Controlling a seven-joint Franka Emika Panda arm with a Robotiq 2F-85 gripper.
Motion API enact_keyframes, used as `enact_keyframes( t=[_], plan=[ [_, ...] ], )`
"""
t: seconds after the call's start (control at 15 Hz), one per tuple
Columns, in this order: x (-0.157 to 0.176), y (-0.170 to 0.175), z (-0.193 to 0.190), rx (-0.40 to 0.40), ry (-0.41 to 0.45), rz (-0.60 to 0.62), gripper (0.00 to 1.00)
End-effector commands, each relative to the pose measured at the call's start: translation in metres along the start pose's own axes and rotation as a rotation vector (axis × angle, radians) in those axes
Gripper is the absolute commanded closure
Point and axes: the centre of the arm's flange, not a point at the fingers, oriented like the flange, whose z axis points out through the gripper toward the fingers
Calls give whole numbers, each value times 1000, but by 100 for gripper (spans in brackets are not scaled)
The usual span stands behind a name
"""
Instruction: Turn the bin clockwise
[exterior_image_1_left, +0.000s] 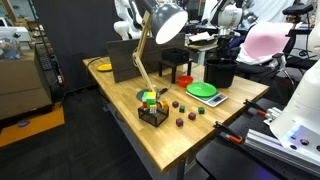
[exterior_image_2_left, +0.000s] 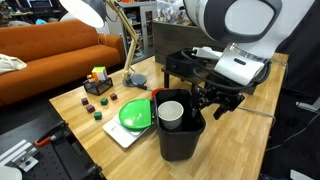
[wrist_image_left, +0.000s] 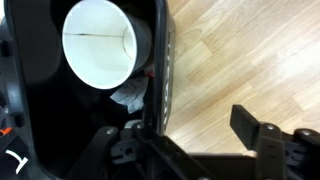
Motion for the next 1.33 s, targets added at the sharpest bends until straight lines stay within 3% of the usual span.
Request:
enact_keyframes(
  t=[0.0,0.13,0.67,1.27],
  plan=[
    [-1,1,-6,10,9,-12,15],
    [-2,4,-15,22,14,-24,1],
    [-2,6,-12,24,16,-26,0],
    [-7,36,-43,25,-36,-70,0]
  ],
)
